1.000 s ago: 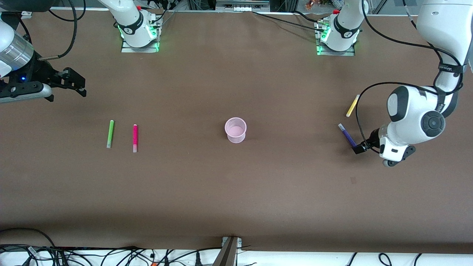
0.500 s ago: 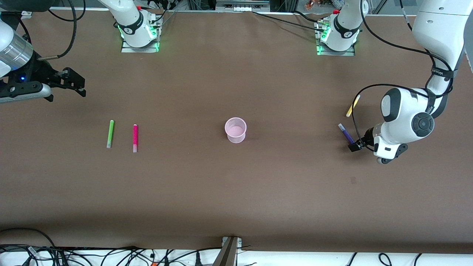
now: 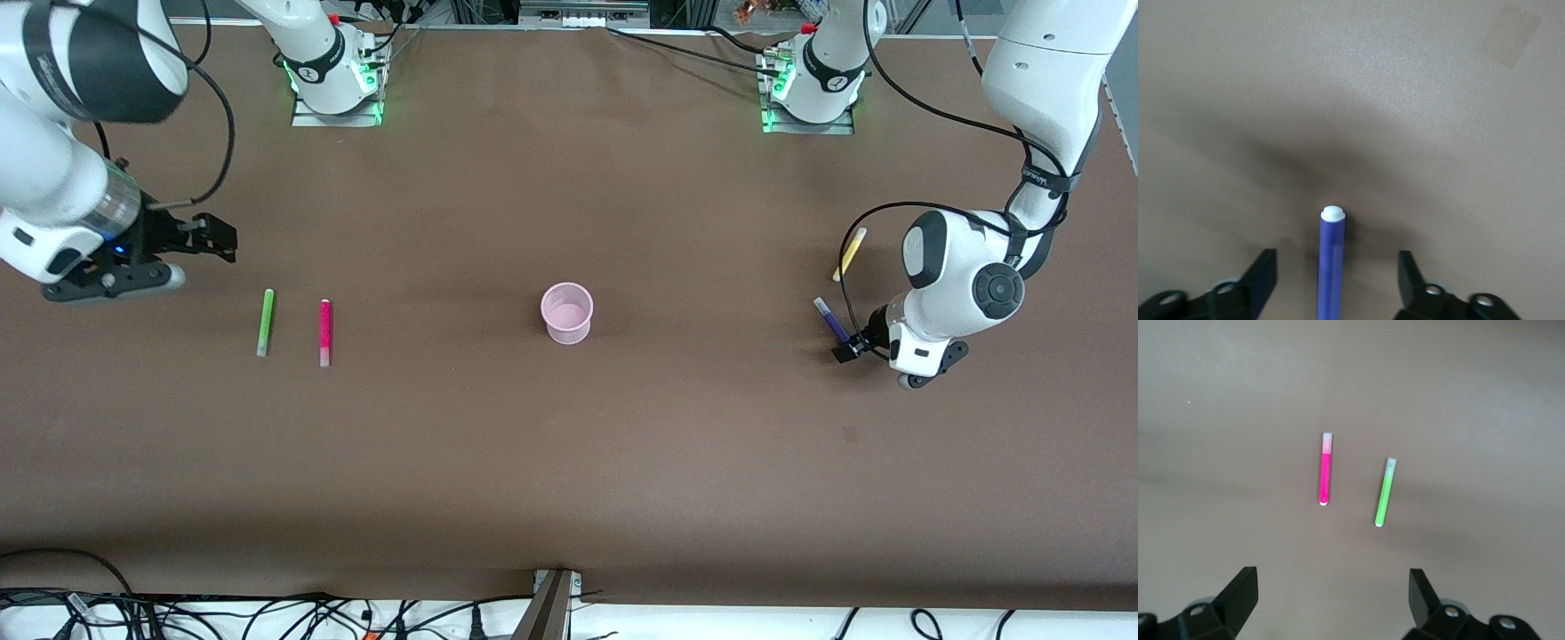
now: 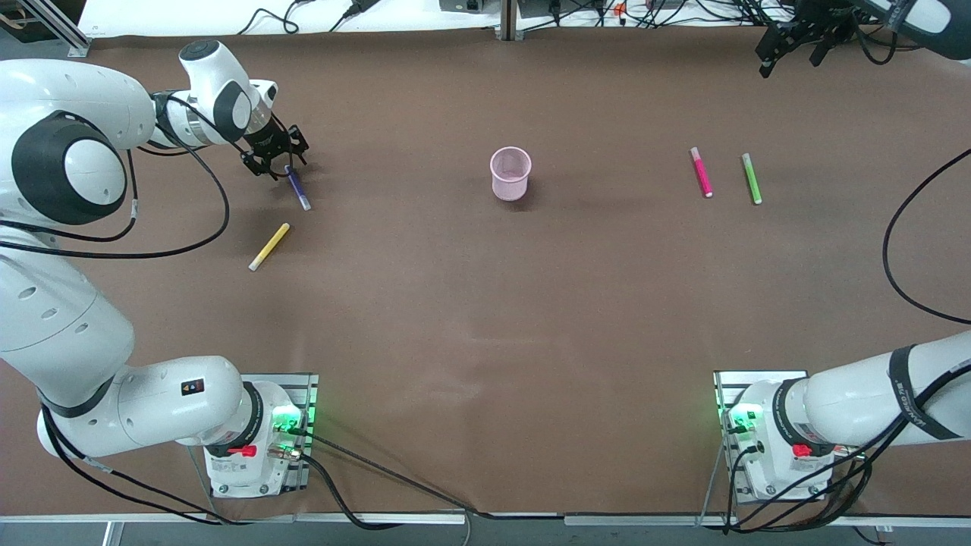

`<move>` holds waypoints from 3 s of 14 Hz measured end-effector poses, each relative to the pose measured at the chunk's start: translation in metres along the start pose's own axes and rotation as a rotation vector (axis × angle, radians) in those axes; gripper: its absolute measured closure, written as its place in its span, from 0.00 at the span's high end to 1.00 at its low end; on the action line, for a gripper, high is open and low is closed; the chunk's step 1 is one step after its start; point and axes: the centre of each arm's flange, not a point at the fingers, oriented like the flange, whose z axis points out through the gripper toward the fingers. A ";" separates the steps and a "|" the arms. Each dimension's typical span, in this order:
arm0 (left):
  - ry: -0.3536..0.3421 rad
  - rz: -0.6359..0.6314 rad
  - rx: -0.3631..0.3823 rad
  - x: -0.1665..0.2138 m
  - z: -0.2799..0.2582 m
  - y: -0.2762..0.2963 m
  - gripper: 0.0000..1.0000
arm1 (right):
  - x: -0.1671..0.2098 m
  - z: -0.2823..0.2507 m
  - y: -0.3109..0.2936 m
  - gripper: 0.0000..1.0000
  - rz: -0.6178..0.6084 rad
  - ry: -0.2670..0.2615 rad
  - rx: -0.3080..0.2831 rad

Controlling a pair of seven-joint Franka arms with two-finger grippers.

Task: Organize pens into pink holder with both arms
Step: 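Lift the purple marker with the left gripper while the right gripper grasps the pink marker, then carry the purple marker over the pink cup with the left gripper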

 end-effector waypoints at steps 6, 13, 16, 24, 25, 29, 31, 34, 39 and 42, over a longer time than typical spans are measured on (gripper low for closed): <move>0.000 0.003 0.001 0.001 0.012 -0.001 0.44 | 0.005 0.088 -0.009 1.00 0.118 -0.001 0.037; 0.012 0.021 0.010 0.002 0.010 -0.001 0.18 | -0.005 0.258 -0.025 0.99 0.127 0.096 0.048; 0.041 0.032 -0.004 0.007 -0.011 0.009 0.18 | -0.017 0.291 -0.029 0.96 0.128 0.128 0.051; 0.062 -0.123 -0.118 -0.077 -0.157 0.168 0.18 | -0.017 0.323 -0.031 0.74 0.130 0.123 0.055; 0.062 -0.151 -0.137 -0.098 -0.165 0.191 0.18 | -0.018 0.324 -0.032 0.73 0.130 0.121 0.055; 0.192 -0.243 -0.133 -0.197 -0.174 0.273 0.18 | -0.018 0.325 -0.032 0.56 0.131 0.120 0.055; 0.258 -0.277 -0.146 -0.245 -0.170 0.303 0.18 | -0.018 0.324 -0.031 0.49 0.131 0.121 0.054; 0.342 -0.296 -0.178 -0.291 -0.159 0.334 0.18 | -0.018 0.323 -0.029 0.34 0.133 0.124 0.053; 0.469 -0.270 -0.198 -0.329 -0.119 0.361 0.18 | -0.017 0.322 -0.028 0.17 0.132 0.115 0.053; 0.526 -0.243 -0.185 -0.342 -0.103 0.371 0.18 | -0.009 0.312 -0.028 0.17 0.134 0.041 0.058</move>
